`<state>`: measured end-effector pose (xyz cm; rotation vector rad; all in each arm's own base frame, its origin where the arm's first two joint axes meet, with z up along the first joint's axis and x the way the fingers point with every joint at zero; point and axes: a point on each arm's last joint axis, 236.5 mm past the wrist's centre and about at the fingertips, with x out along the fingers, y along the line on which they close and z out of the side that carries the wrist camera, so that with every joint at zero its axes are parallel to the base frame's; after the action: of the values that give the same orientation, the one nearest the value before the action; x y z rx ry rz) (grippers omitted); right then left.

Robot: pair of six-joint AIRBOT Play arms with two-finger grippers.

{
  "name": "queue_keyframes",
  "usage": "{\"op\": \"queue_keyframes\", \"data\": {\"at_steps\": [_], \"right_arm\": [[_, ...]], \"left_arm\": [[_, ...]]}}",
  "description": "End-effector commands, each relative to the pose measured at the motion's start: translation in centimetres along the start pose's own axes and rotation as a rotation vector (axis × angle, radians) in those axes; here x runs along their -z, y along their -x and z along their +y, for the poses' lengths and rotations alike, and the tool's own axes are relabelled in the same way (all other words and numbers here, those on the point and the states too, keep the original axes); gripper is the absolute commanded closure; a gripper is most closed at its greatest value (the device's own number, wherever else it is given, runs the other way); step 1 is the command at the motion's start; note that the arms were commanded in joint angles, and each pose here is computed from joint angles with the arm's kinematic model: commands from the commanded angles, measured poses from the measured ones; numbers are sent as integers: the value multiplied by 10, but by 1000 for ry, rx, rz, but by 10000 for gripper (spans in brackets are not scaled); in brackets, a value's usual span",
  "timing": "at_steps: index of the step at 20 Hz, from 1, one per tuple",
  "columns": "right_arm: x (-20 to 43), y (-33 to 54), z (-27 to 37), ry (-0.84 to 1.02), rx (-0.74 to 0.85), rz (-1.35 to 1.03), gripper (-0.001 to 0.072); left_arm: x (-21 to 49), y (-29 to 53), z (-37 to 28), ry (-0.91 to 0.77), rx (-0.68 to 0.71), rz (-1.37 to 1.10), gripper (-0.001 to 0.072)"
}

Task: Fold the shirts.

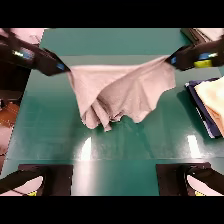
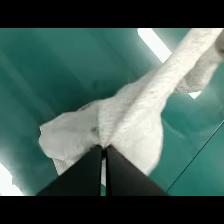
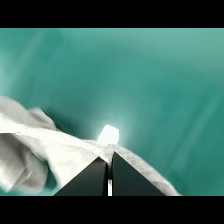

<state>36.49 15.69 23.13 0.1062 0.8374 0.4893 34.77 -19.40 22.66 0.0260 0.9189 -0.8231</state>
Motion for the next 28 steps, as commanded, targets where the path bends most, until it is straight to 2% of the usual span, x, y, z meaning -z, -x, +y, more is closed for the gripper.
{"op": "queue_keyframes", "data": {"at_steps": [1,4,5,6,7,9,11,15,19,24,28], "right_arm": [[38,-72,-29,-75,24,174,700],[58,-108,-43,-107,30,268,700],[61,-113,-46,-113,34,280,699],[61,-116,-48,-115,37,279,700],[58,-115,-53,-123,42,268,699],[53,-107,-62,-140,56,246,700],[47,-96,-71,-156,73,215,699],[36,-73,-83,-175,97,158,700],[33,-66,-83,-175,101,144,699],[35,-67,-82,-175,98,151,699],[41,-66,-81,-176,96,176,699]], "left_arm": [[44,-95,64,124,-2,156,685],[68,-144,98,222,11,238,683],[71,-148,105,240,8,245,622],[72,-144,114,263,-3,238,338],[71,-135,121,294,-13,232,164],[74,-113,129,342,10,244,168],[83,-102,120,414,109,257,168],[137,-135,101,517,213,352,168],[165,-179,106,557,150,324,168],[136,-205,93,468,159,198,169],[130,-212,95,511,133,176,170]]}}
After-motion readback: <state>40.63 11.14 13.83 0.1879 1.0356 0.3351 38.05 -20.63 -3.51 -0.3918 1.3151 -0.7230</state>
